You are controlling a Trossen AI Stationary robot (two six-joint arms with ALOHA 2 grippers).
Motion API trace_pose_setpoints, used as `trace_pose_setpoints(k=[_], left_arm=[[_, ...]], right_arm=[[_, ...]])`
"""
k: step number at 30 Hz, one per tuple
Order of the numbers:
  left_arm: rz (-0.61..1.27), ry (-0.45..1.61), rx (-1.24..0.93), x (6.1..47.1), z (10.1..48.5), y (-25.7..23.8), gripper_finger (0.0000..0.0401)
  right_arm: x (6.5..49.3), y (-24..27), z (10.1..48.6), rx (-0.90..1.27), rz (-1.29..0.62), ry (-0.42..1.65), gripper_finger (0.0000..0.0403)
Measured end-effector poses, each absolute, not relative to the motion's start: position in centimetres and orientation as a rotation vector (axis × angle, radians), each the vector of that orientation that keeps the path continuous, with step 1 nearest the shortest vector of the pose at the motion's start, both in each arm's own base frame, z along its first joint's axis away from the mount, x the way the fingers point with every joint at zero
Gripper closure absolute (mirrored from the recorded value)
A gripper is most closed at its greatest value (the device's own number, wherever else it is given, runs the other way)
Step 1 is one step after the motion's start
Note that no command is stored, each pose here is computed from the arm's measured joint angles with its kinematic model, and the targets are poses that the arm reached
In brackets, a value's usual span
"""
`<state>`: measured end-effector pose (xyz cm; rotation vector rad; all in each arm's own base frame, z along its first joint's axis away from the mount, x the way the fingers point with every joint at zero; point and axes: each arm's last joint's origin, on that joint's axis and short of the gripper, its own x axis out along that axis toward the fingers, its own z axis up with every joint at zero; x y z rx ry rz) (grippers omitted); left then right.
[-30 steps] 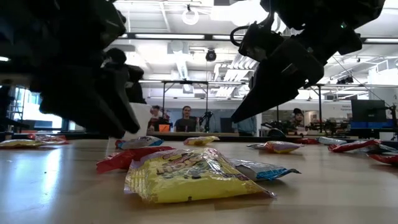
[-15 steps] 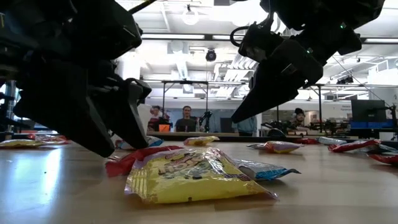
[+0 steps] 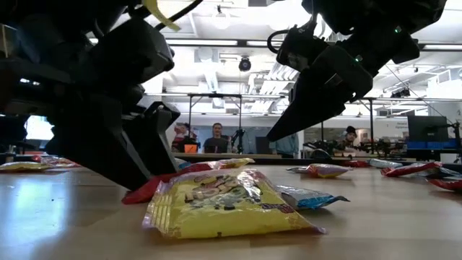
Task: Sort candy
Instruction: Put the red candy into the white bucket
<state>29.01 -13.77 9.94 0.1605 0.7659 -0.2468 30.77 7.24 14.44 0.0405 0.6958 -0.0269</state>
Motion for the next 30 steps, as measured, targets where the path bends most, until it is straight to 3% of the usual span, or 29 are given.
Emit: trace_pose_setpoints(k=[16, 30], left_arm=[[-0.196, 0.789, 0.279, 28.1, 11.6, -13.1, 0.0389], [0.076, 0.733, 0.316, 25.7, 18.5, -9.5, 0.0401]], right_arm=[[30.8, 7.2, 14.4, 0.041, -0.026, 0.696, 0.0403], [30.8, 7.2, 14.4, 0.041, -0.025, 0.696, 0.0403]])
